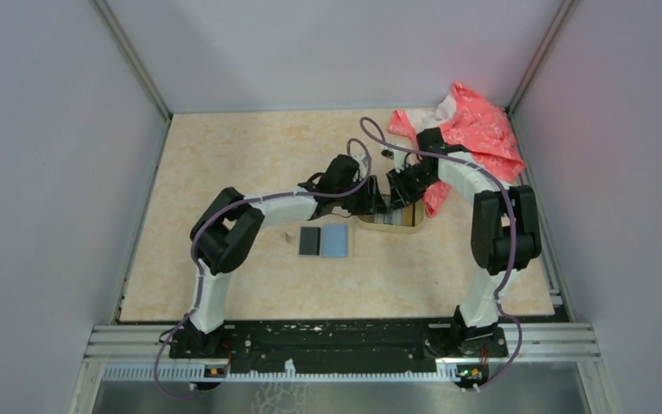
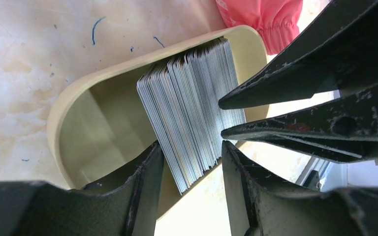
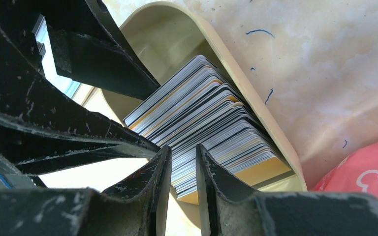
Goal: Put the credit cards into the card holder
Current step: Pick up the credit card from the storage box.
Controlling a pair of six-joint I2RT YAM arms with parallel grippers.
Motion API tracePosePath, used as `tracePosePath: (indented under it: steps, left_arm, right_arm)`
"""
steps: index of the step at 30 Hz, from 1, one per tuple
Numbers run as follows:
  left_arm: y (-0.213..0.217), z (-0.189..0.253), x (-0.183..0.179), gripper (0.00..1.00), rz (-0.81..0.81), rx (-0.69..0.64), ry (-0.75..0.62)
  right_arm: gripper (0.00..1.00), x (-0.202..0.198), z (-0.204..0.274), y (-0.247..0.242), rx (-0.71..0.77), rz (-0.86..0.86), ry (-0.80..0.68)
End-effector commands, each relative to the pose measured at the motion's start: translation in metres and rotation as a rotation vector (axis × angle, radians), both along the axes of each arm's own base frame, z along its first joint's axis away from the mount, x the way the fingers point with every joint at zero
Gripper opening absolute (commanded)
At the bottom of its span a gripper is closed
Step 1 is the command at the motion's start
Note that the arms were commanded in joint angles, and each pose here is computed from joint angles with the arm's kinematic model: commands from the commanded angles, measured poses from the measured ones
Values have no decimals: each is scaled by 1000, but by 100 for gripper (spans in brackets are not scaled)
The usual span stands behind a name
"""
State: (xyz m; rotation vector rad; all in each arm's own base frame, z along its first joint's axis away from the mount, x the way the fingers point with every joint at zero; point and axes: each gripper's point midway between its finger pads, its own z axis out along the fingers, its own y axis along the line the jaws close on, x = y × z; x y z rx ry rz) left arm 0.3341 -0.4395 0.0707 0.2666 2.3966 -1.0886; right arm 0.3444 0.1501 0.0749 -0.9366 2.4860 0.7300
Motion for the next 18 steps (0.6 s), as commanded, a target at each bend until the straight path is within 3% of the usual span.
tracePosePath:
  steps: [1,18]
  left_arm:
    - [-6,36,1,52,-5,-138,-41]
    - [2,45,-2,45,1,-187,-18]
  right_arm:
    - [25,12,20,3,35,11,-60]
    - [25,12,22,3,35,9,-67]
